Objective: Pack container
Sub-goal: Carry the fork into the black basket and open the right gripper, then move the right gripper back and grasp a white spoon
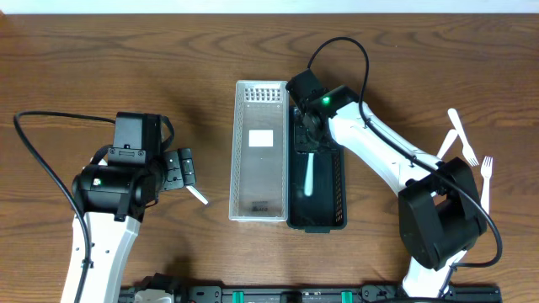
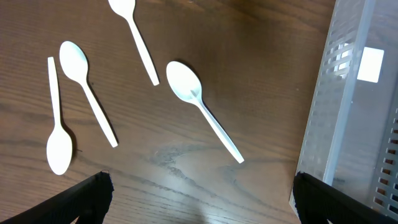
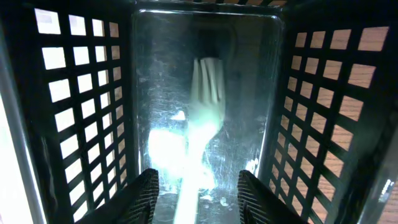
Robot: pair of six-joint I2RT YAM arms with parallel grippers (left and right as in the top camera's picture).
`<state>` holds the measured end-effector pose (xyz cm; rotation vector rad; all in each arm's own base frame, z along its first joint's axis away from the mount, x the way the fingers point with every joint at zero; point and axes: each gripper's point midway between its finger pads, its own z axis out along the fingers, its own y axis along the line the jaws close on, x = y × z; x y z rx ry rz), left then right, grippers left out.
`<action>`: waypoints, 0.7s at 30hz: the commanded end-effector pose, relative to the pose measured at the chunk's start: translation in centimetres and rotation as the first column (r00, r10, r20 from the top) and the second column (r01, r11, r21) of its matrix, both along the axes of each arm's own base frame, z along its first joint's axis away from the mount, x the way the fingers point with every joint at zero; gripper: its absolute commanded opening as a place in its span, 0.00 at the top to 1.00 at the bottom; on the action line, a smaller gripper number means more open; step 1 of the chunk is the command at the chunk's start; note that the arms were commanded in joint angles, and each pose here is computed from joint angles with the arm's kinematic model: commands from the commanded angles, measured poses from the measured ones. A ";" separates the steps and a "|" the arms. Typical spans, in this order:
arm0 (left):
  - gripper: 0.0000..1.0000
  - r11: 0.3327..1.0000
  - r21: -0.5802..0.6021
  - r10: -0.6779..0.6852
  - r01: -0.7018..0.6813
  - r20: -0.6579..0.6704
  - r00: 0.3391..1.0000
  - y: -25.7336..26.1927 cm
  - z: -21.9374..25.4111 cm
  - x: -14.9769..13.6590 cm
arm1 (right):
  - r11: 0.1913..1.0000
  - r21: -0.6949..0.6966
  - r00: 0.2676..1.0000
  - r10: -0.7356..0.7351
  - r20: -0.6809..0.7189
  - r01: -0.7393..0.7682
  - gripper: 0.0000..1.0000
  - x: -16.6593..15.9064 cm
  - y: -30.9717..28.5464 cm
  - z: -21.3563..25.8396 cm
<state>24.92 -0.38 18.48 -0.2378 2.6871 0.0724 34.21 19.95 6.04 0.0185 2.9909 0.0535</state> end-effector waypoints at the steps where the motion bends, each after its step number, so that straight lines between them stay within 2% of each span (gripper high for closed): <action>1: 0.05 1.000 0.004 0.019 -0.019 0.001 1.000 0.2 0.1 0.1 | 0.999 0.017 0.998 0.033 0.058 -0.034 0.57 0.9 0.0 2.7; 4: 0.05 1.000 0.004 0.019 -0.019 0.001 1.000 0.2 0.1 0.1 | 1.000 0.010 0.989 -0.008 0.145 0.007 0.63 2.5 -1.7 6.8; 6: 0.05 1.000 0.004 0.019 -0.019 0.001 1.000 0.2 0.1 0.1 | 0.997 0.008 0.970 -0.082 0.230 0.082 0.59 3.8 -4.0 10.5; 8: 0.05 1.000 0.004 0.019 -0.019 0.001 1.000 0.2 0.1 0.1 | 0.985 0.034 0.938 -0.170 0.304 0.168 0.23 4.4 -6.9 14.0; 12: 0.05 1.000 0.005 0.019 -0.019 0.000 1.000 0.2 0.1 0.1 | 0.943 0.070 0.878 -0.327 0.350 0.324 0.18 4.0 -13.9 17.6; 15: 0.05 1.000 0.004 0.019 -0.019 0.001 1.000 0.2 0.1 0.1 | 0.886 0.030 0.843 -0.451 0.294 0.464 0.12 2.6 -19.9 16.8; 18: 0.05 1.000 0.005 0.019 -0.019 -0.004 1.000 0.2 0.0 0.2 | 0.821 -0.018 0.805 -0.555 0.211 0.571 0.02 1.1 -24.4 13.7; 21: 0.05 1.000 0.006 0.019 -0.019 -0.010 1.000 0.2 -0.1 0.2 | 0.785 -0.031 0.783 -0.613 0.106 0.619 0.01 -0.5 -26.5 9.3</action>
